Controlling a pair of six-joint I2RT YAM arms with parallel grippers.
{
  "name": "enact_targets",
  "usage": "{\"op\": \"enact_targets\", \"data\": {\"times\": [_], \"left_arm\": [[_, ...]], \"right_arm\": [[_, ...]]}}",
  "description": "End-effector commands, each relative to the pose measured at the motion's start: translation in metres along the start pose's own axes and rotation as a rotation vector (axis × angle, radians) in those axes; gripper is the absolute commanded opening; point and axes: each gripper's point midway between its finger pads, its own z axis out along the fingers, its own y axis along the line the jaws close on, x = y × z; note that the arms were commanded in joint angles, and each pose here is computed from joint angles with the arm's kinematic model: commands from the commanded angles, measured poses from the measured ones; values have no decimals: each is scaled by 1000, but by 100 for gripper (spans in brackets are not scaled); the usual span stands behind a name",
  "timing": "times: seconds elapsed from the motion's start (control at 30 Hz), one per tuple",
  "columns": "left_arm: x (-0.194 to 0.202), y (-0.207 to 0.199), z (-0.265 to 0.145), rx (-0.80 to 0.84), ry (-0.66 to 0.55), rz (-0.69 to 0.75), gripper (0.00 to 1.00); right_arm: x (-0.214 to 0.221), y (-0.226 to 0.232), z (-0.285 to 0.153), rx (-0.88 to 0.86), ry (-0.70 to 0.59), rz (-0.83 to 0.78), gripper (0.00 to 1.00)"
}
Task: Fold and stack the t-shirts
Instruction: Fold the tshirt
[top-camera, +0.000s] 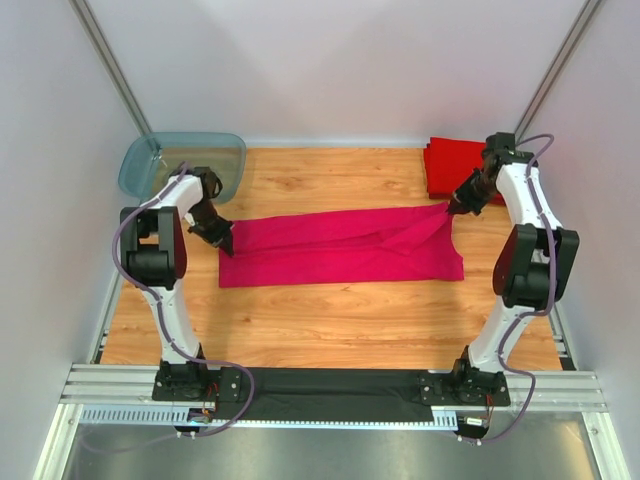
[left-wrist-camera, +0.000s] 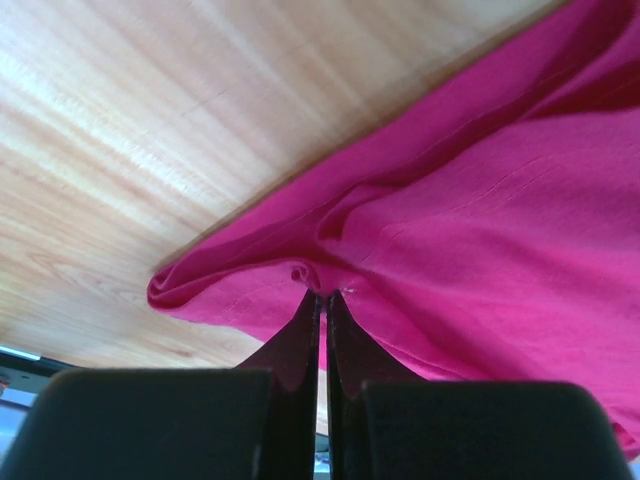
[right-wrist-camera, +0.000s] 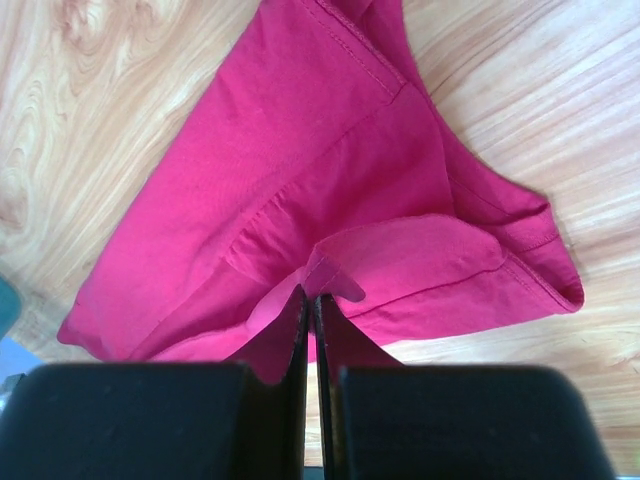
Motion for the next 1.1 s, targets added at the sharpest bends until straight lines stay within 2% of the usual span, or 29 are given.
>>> {"op": "enact_targets", "data": {"times": [0.0,0.07,0.2,0.3,0.37,0.4,0.5,0.57,0.67,0.7,0.77,0.8,0.9,1.07], "left_arm": [[-5,-2,-9,-27,-10,35,0],[-8,-6,-11,-25,-18,40,1],[-9,-3,-16,-48,-21,48,18],[-14,-4,-25,-56,-38,73,27],[-16,-6,-34,-45,-46,100,32],[-21,-4,-37,-61,-73,108,32],[-24,-6,-50,-39,-101,140,34],[-13,-18,-52,5,-111,200,33],[4,-39,-56,141,-116,304,33],[17,-49,-65,232,-91,351,33],[31,-60,-54,323,-66,395,35],[42,-64,-56,379,-28,422,35],[54,-63,-41,395,24,458,36],[53,-47,-18,307,42,463,36]], "right_arm": [[-8,13,1,-33,-14,-35,0],[-10,12,8,-21,-8,-31,1],[-20,15,18,-7,-12,-37,8],[-34,23,16,-1,-28,-48,15],[-41,28,5,4,-51,-55,25],[-39,31,2,7,-55,-71,31],[-24,36,-5,10,-57,-112,35],[0,32,-1,11,-11,-123,37],[34,38,13,-42,45,-139,44],[52,32,23,-46,70,-146,45],[65,25,31,-46,93,-116,49],[85,23,40,-44,123,-130,49],[99,23,47,-53,136,-133,50],[102,20,55,-38,132,-136,51]]}}
